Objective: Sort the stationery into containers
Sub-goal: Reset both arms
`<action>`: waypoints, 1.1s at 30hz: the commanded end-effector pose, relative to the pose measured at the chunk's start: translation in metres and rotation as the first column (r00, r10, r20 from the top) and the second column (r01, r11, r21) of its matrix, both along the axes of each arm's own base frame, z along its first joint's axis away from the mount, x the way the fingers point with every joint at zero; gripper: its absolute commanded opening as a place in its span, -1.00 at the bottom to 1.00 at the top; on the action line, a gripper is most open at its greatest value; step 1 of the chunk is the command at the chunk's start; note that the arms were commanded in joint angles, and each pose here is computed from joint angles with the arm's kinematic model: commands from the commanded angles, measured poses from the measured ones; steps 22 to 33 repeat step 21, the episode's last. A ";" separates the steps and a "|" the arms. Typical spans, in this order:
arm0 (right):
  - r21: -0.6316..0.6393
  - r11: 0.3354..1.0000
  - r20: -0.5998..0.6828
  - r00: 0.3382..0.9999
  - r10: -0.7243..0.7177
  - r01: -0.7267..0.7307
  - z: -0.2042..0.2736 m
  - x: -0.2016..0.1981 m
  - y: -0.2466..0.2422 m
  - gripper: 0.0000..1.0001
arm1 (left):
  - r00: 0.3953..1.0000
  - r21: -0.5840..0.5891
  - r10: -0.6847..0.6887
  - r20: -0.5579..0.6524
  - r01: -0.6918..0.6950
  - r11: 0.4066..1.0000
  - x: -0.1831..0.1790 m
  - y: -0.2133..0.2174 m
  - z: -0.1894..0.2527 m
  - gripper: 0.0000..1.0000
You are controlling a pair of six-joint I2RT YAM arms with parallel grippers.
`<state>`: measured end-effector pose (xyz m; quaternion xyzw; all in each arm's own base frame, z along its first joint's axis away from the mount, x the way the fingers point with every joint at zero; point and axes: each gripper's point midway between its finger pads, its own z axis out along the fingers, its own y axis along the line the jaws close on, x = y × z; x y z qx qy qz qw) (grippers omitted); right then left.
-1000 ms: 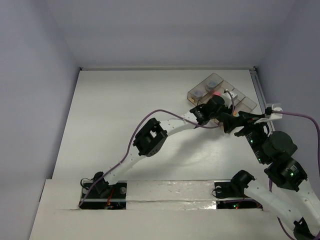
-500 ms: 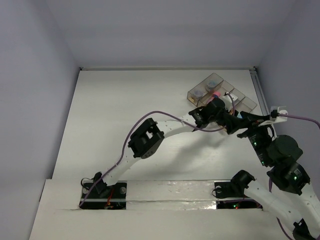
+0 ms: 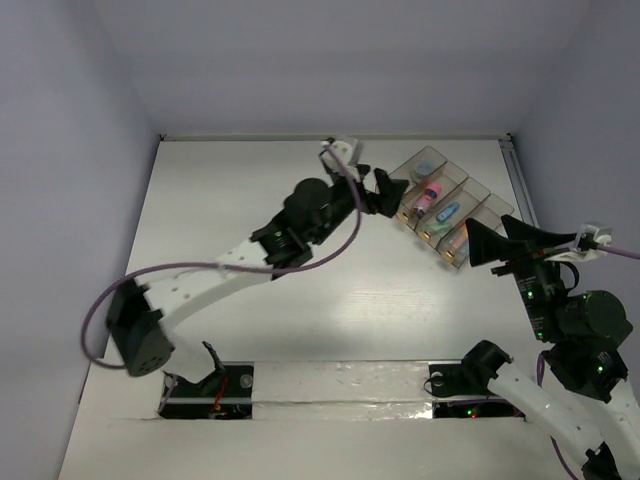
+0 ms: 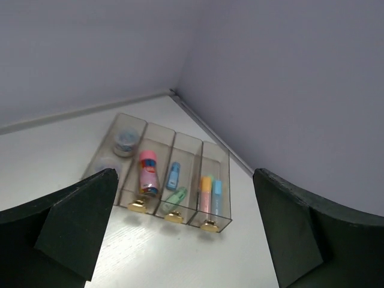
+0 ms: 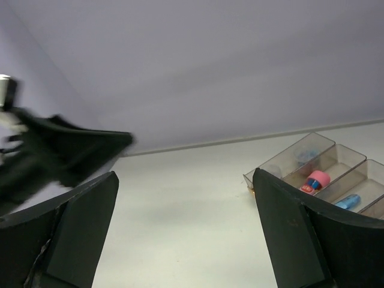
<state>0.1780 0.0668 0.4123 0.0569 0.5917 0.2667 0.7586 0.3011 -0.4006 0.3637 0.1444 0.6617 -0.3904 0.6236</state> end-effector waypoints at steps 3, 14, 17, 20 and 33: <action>-0.009 1.000 -0.026 1.000 0.014 -0.014 -0.006 0.020 0.019 1.00 | 0.961 -0.107 0.278 -0.012 -0.277 0.955 -0.022 0.117 0.032 0.94; -0.010 0.999 -0.023 0.998 -0.053 0.052 -0.002 0.022 0.006 1.00 | 0.846 -0.048 0.527 -0.085 -0.531 0.846 -0.072 0.261 0.017 0.98; -0.014 0.997 -0.020 0.997 -0.070 0.070 0.001 0.021 0.002 1.00 | 0.848 -0.106 0.526 -0.070 -0.531 0.841 -0.082 0.276 0.026 0.98; -0.019 0.997 -0.045 0.996 -0.074 0.074 -0.005 0.025 0.004 1.00 | 0.856 -0.112 0.513 -0.060 -0.516 0.849 -0.085 0.277 0.023 0.98; -0.018 0.998 -0.070 0.995 -0.068 0.067 -0.010 0.028 0.007 1.00 | 0.856 -0.112 0.512 -0.070 -0.517 0.849 -0.084 0.276 0.022 0.98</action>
